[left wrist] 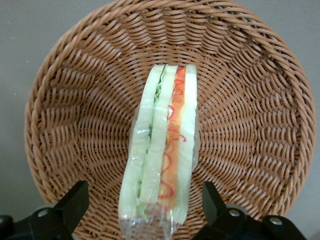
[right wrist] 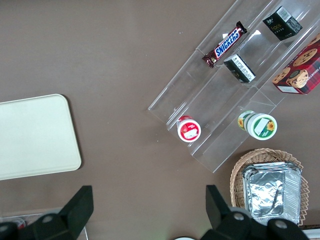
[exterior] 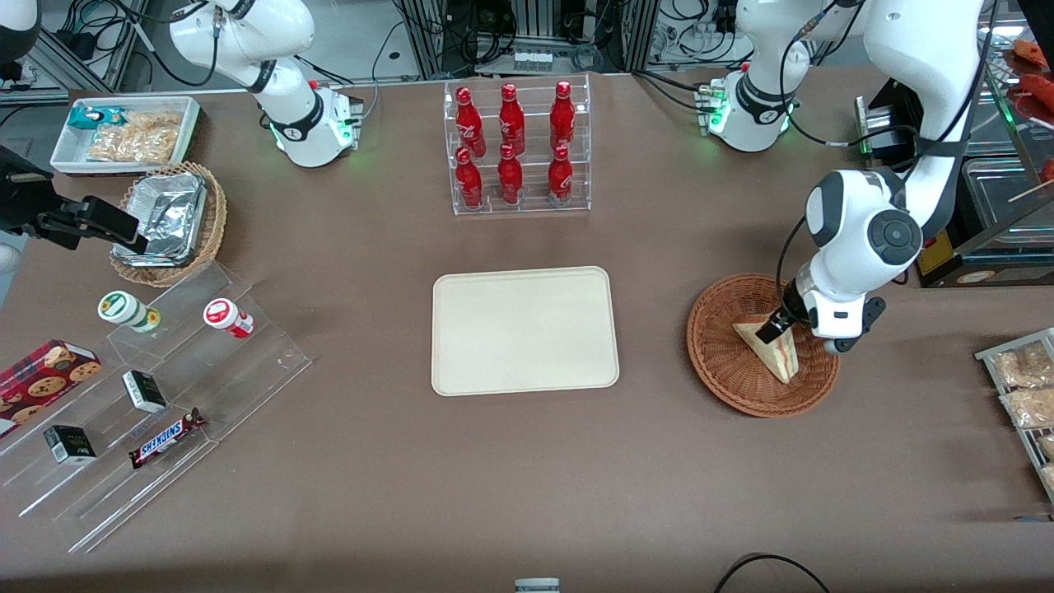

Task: Place sandwich from basket to tray
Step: 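Close the left gripper on the wrapped sandwich and lift it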

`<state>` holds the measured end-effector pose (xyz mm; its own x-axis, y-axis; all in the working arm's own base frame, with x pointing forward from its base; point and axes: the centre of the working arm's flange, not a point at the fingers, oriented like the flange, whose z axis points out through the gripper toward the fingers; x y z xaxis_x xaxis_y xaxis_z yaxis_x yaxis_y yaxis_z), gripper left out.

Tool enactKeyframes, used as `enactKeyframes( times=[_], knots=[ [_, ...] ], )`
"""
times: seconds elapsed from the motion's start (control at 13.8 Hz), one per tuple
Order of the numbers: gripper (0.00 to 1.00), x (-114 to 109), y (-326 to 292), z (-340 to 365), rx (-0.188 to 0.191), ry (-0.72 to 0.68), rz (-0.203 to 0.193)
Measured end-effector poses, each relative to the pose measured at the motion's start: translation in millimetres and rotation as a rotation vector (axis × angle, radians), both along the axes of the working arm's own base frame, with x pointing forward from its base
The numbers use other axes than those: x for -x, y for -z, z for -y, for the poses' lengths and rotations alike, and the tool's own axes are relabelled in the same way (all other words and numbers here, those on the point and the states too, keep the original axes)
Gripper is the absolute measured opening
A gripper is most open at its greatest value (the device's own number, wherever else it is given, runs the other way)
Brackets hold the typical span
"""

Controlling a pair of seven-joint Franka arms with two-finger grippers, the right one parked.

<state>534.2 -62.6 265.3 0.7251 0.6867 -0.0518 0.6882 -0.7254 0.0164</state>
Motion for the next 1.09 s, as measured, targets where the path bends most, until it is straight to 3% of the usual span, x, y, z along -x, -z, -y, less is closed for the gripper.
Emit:
enactKeyframes(
  times=[0.15, 0.22, 0.29, 0.36, 0.58, 0.65, 1.09],
  knots=[
    [1.00, -5, 8, 1, 0.021, -0.027, -0.011],
    [0.92, -7, 12, 1, 0.030, -0.039, -0.017],
    [0.92, -9, 14, 2, 0.035, -0.045, -0.019],
    [0.86, -11, 15, 2, 0.037, -0.046, -0.020],
    [0.49, -16, 10, 4, 0.039, -0.036, -0.016],
    [0.41, -19, 6, 6, 0.041, -0.019, -0.026],
    [0.16, -36, -44, 55, 0.043, 0.202, -0.119]
  ],
)
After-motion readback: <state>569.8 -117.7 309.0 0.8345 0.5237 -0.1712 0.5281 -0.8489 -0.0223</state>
